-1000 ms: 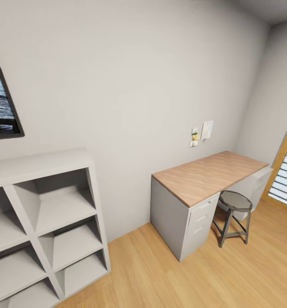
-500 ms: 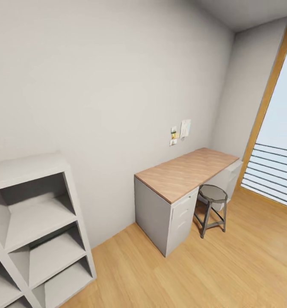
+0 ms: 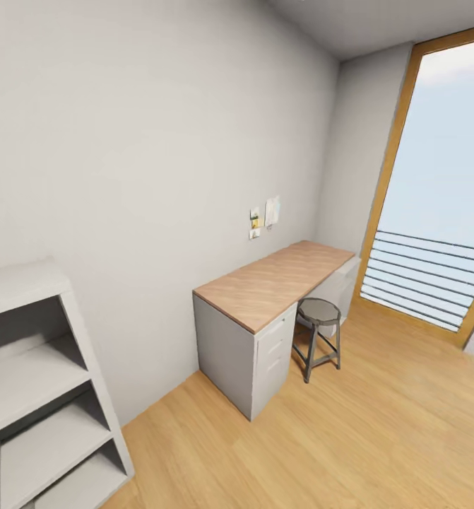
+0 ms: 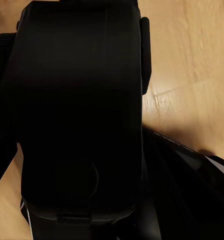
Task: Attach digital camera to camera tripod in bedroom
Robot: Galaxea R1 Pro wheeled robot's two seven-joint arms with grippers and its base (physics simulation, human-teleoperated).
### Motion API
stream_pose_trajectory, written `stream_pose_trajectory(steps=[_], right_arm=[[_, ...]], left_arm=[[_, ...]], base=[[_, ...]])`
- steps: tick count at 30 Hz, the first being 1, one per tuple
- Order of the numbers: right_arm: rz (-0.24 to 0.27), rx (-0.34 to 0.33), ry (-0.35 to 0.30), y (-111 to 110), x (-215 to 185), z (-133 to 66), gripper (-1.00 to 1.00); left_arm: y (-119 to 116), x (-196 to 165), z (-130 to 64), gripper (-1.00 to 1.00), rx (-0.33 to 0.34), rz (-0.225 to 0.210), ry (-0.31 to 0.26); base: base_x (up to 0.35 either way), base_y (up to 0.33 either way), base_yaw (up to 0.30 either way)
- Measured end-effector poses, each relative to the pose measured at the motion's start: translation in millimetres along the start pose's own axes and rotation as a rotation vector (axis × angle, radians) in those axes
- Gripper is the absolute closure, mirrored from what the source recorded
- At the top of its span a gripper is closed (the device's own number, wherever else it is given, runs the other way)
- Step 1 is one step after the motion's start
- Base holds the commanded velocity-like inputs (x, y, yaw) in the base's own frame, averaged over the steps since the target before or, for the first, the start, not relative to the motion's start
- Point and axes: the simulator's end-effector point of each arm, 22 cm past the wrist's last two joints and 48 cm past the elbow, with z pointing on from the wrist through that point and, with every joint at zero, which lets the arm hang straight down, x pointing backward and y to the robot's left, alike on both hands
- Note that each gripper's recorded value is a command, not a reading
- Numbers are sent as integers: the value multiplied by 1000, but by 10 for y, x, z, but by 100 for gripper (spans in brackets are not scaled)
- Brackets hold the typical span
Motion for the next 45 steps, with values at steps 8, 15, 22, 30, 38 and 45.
stream_pose_trajectory(steps=[8, 15, 22, 30, 38, 45], right_arm=[[0, 0, 0, -1, 0, 0, -100], [0, 0, 0, -1, 0, 0, -100], [0, 0, 2, -1, 4, 0, -100], [4, -8, 22, 25, 50, 1, -100], [5, 0, 38, -1, 86, -2, -100], [4, 6, 53, -21, 122, -5, -100]], left_arm=[[-2, 1, 0, 100, 1, 0, 1], [-6, -2, 0, 100, 1, 1, 0], [4, -9, 0, 100, 0, 2, -1], [31, -27, -1, 100, -6, -13, -5], [41, -33, -1, 100, -7, -16, -6], [28, -32, -1, 100, -6, -16, -6]], base=[[0, 0, -295], [0, 0, -295], [0, 0, -295], [0, 0, -295], [0, 0, -295], [0, 0, -295]])
